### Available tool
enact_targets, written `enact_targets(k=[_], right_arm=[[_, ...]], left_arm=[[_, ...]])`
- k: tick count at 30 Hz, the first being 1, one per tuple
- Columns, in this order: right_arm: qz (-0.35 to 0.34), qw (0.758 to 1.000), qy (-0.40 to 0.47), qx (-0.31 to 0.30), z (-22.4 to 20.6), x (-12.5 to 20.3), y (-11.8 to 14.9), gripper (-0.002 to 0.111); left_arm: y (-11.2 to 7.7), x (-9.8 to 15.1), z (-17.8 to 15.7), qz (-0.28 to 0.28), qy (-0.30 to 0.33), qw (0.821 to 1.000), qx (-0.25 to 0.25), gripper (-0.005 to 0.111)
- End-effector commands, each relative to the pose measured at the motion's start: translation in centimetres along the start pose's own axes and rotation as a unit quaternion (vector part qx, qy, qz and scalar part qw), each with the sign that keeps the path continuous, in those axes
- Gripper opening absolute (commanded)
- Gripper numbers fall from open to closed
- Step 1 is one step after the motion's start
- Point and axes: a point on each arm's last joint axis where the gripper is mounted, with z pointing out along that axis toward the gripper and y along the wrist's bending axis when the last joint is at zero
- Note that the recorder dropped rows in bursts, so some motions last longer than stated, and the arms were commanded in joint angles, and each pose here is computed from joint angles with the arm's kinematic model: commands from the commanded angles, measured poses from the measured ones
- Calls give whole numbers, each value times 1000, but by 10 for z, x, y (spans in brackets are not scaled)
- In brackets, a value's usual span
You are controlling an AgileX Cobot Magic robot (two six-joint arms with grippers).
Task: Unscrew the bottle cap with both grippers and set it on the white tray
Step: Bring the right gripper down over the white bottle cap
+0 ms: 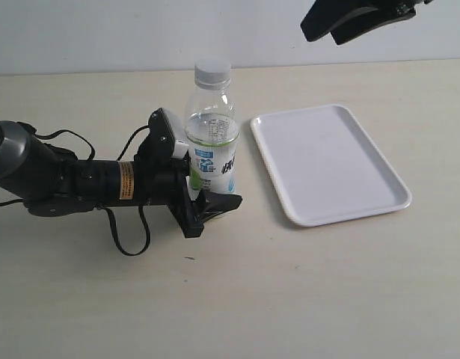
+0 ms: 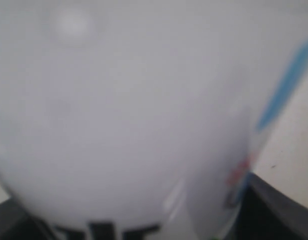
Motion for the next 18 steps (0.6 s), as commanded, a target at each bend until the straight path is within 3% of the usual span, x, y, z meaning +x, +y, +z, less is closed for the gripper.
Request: enact_targets(k=[1,3,7,10,18], right_arm=[[-74,997,5,22,17,-18,26,56],[-89,994,21,62,32,-26,37,58],[-102,993,41,45,58,-45,61,60],[-114,990,48,75,79,-56,71,60],[-98,991,56,69,96,-60,76,63]], left_arm=[[1,-11,0,8,-23,1000,-2,0],[1,-11,0,8,-21,1000,-3,0],[1,-10,0,8,-19,1000,-3,0],[1,-10,0,8,-18,1000,-4,0],[1,-10,0,8,-18,1000,-4,0]])
